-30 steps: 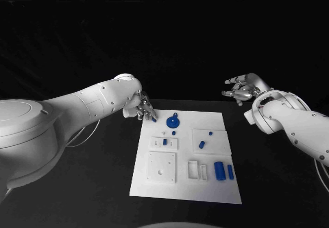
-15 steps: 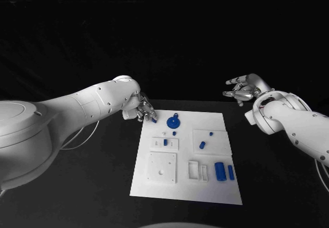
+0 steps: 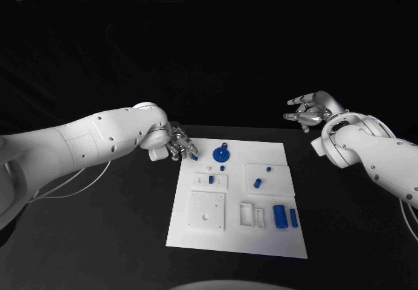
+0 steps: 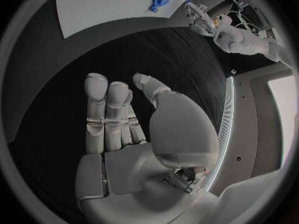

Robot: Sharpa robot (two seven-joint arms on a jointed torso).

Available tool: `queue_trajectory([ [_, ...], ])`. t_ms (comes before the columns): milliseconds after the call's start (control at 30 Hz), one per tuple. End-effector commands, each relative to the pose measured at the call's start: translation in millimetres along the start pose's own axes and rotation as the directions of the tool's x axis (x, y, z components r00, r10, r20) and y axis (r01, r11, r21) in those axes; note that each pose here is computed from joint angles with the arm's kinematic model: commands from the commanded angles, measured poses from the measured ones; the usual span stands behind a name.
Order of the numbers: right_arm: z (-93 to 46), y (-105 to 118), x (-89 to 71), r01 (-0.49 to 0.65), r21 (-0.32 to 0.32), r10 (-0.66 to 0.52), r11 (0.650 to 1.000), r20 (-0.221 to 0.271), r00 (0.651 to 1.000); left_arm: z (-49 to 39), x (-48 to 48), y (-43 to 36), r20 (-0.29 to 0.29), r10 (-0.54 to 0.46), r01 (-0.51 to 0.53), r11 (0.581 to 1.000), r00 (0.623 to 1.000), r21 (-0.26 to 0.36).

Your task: Assemble the parts on the task board

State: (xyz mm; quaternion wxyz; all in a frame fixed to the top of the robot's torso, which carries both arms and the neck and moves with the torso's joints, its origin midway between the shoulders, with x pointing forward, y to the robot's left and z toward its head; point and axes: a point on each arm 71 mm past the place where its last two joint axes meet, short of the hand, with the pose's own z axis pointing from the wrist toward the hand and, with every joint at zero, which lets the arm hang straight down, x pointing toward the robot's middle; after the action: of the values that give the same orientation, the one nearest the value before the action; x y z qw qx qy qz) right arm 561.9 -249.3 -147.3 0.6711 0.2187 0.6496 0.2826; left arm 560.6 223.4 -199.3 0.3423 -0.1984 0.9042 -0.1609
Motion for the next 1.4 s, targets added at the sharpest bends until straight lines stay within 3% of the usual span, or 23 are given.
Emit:
queue_trajectory([
  [33, -0.5, -1.4, 0.2, 0.000, -0.001, 0.000, 1.000, -0.002, 1.000, -7.6, 5.9, -4.3, 0.052, -0.078, 0.077, 0.997, 0.996, 0.025],
  [333, -3.2, -4.9, 5.3, -0.003, 0.005, 0.003, 1.000, -0.016, 1.000, -23.2, 34.2, -7.0, 0.045, -0.086, 0.083, 0.994, 0.995, 0.073],
  [400, -3.9, -5.7, 7.0, -0.004, 0.007, 0.004, 1.000, -0.021, 1.000, -24.5, 43.6, -5.5, 0.033, -0.062, 0.059, 0.996, 0.998, 0.069],
  [600, -5.4, -5.7, 10.9, -0.007, 0.007, 0.007, 1.000, -0.031, 0.999, -24.0, 59.6, -3.6, 0.011, -0.027, 0.026, 0.998, 1.000, 0.054],
  [833, -6.3, -5.6, 14.1, -0.011, 0.007, 0.012, 1.000, -0.042, 0.999, -20.2, 68.3, -4.6, 0.003, -0.008, 0.008, 0.999, 1.000, 0.038],
  [1067, -6.8, -5.6, 15.6, -0.016, 0.007, 0.016, 1.000, -0.052, 0.999, -16.0, 76.7, -5.6, 0.031, -0.004, 0.002, 0.999, 1.000, 0.038],
  [1400, -7.6, -5.6, 16.7, -0.017, 0.006, 0.017, 1.000, -0.059, 0.998, -13.8, 80.4, -7.2, 0.060, 0.008, -0.010, 0.999, 0.998, 0.039],
])
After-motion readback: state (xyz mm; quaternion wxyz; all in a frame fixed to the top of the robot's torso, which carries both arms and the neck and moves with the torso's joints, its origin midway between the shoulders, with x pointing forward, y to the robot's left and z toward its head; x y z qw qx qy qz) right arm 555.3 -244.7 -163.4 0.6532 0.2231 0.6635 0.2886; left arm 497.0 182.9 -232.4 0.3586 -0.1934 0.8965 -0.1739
